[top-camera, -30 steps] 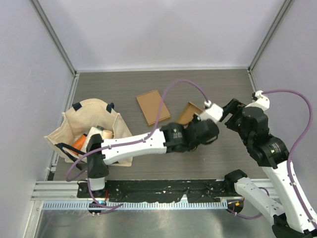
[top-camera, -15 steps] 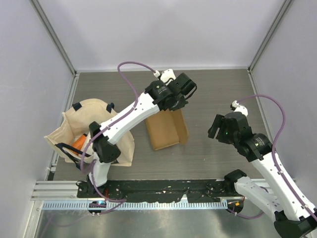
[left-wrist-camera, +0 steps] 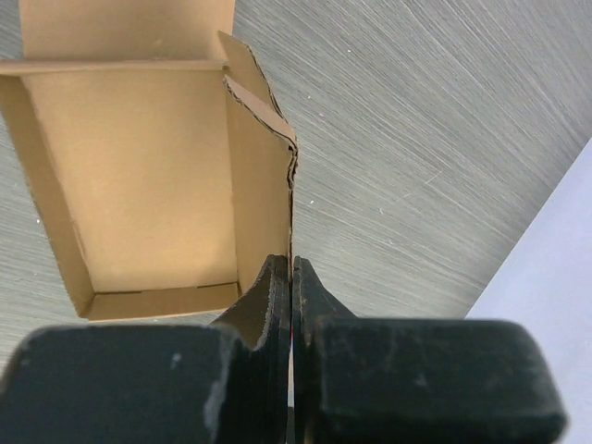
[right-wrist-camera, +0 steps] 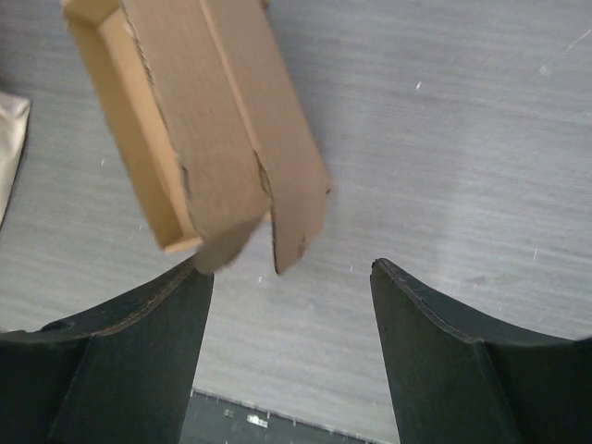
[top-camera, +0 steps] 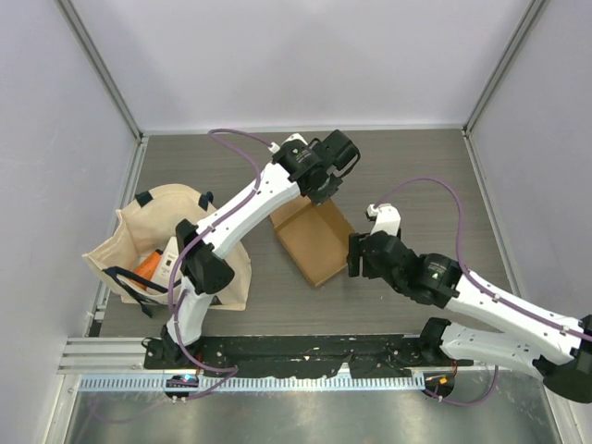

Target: Fold the paper box

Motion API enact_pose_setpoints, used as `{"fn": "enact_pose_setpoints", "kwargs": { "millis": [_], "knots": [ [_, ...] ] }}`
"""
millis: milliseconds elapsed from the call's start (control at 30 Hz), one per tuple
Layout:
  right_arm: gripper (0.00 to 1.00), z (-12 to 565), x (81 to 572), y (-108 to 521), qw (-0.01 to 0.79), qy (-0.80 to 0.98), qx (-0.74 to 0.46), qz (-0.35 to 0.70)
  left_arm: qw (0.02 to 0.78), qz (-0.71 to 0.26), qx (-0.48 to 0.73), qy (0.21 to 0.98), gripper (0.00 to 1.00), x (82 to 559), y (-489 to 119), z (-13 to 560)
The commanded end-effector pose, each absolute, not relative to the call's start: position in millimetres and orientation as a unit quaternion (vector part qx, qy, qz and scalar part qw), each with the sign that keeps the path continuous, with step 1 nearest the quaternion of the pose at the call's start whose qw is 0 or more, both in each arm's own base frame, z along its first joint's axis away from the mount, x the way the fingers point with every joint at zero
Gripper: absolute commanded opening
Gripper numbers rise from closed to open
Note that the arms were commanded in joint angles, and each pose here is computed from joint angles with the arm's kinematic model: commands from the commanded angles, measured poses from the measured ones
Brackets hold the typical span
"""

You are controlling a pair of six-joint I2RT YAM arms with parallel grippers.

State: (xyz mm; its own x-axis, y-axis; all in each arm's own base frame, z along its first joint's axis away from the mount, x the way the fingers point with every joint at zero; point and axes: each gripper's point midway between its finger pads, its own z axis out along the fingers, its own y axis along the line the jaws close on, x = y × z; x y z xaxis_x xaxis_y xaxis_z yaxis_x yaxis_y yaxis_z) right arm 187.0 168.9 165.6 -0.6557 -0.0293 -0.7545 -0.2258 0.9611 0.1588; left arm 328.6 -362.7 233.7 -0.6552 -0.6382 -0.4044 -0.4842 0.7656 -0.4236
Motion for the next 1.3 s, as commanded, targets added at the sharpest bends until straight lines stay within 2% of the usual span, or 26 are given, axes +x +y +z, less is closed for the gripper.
{"fn": "enact_pose_setpoints", "kwargs": {
  "millis": [0, 133, 167, 433, 500, 533, 600, 633, 667, 733, 767, 800, 833, 867, 900, 933, 967, 1000, 1033, 1133, 1267],
  "knots": [
    [0.72, 188, 223, 171, 0.518, 0.853, -0.02, 0.066, 0.258, -0.102, -0.341, 0.898, 0.01, 309, -330, 242],
    [0.6, 187, 227, 181, 0.533, 0.844, -0.031, 0.05, 0.257, -0.1, -0.346, 0.897, 0.0, 308, -326, 242],
    [0.51, 185, 228, 181, 0.531, 0.845, -0.031, 0.045, 0.256, -0.098, -0.346, 0.898, 0.0, 308, -325, 240],
    [0.19, 182, 227, 175, 0.526, 0.849, -0.03, 0.028, 0.269, -0.113, -0.325, 0.9, 0.0, 313, -328, 244],
    [0.02, 180, 228, 168, 0.524, 0.851, -0.036, 0.019, 0.277, -0.127, -0.32, 0.897, 0.03, 314, -329, 249],
    [0.01, 179, 229, 167, 0.52, 0.853, -0.04, 0.021, 0.283, -0.123, -0.312, 0.899, 0.19, 314, -325, 248],
    [0.01, 175, 230, 165, 0.51, 0.858, -0.056, 0.036, 0.318, -0.141, -0.311, 0.885, 0.38, 319, -318, 267],
    [0.01, 173, 232, 165, 0.501, 0.861, -0.072, 0.053, 0.326, -0.137, -0.304, 0.885, 0.54, 319, -313, 266],
    [0.01, 171, 234, 161, 0.497, 0.863, -0.074, 0.057, 0.344, -0.145, -0.291, 0.881, 0.64, 317, -305, 282],
    [0.01, 176, 237, 155, 0.492, 0.862, -0.093, 0.08, 0.382, -0.14, -0.267, 0.874, 0.76, 322, -294, 289],
    [0.01, 178, 238, 154, 0.492, 0.86, -0.107, 0.088, 0.406, -0.129, -0.221, 0.877, 0.79, 322, -286, 296],
    [0.01, 182, 238, 156, 0.491, 0.856, -0.124, 0.1, 0.439, -0.166, -0.21, 0.858, 0.82, 323, -284, 324],
    [0.01, 186, 239, 154, 0.492, 0.854, -0.133, 0.105, 0.441, -0.161, -0.176, 0.865, 0.85, 319, -281, 309],
    [0.01, 190, 240, 155, 0.492, 0.847, -0.165, 0.111, 0.451, -0.176, -0.131, 0.865, 0.85, 316, -283, 312],
    [0.01, 192, 240, 155, 0.492, 0.845, -0.177, 0.11, 0.497, -0.224, -0.086, 0.834, 0.86, 312, -282, 348],
    [0.01, 193, 242, 153, 0.49, 0.844, -0.19, 0.106, 0.477, -0.224, -0.046, 0.849, 0.86, 303, -282, 316],
    [0.01, 194, 241, 157, 0.484, 0.838, -0.224, 0.116, 0.484, -0.243, -0.017, 0.841, 0.86, 297, -283, 315],
    [0.01, 193, 240, 159, 0.477, 0.837, -0.239, 0.121, 0.533, -0.291, 0.029, 0.794, 0.84, 289, -283, 351],
    [0.01, 192, 238, 162, 0.47, 0.833, -0.265, 0.125, 0.514, -0.293, 0.064, 0.804, 0.84, 280, -283, 316],
    [0.01, 190, 230, 169, 0.444, 0.826, -0.318, 0.138, 0.528, -0.31, 0.117, 0.782, 0.85, 267, -270, 305],
    [0.01, 192, 216, 172, 0.414, 0.814, -0.379, 0.147, 0.481, -0.315, 0.182, 0.798, 0.91, 254, -269, 276]
  ]
}}
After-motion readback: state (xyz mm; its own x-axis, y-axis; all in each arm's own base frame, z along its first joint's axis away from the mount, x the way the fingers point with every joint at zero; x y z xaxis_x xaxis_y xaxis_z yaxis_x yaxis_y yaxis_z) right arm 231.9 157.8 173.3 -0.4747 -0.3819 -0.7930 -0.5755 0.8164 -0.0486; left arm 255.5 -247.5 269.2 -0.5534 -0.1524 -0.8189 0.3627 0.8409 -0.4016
